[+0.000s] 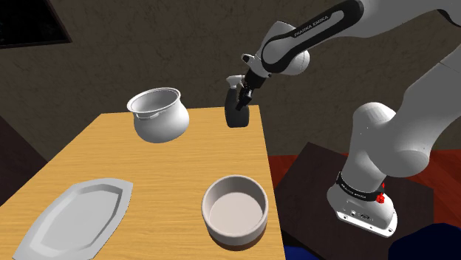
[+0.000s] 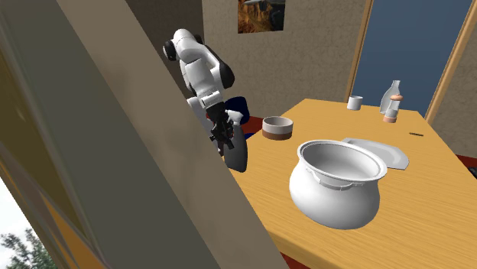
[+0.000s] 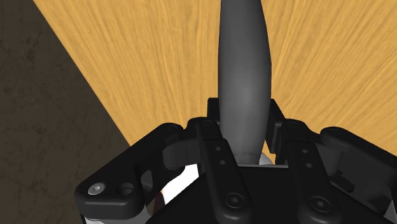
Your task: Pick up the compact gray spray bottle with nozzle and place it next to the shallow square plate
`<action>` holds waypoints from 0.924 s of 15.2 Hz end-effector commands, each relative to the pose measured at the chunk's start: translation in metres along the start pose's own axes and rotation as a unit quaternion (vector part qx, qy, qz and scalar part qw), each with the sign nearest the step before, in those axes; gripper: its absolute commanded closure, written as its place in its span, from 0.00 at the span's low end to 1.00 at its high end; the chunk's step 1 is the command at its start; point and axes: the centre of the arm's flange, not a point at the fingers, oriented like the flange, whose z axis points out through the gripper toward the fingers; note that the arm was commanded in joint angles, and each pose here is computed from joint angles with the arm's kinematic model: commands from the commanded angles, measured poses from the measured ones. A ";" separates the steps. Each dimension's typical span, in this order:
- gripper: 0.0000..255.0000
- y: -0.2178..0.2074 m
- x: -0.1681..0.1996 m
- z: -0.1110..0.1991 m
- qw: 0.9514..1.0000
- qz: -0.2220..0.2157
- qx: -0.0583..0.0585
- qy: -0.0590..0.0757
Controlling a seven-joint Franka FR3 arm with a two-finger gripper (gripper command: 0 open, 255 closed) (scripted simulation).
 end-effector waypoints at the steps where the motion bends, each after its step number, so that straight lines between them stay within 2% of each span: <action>1: 1.00 0.000 0.000 0.000 1.000 0.000 0.000 0.000; 14: 1.00 0.000 0.035 -0.059 1.000 0.000 0.000 0.000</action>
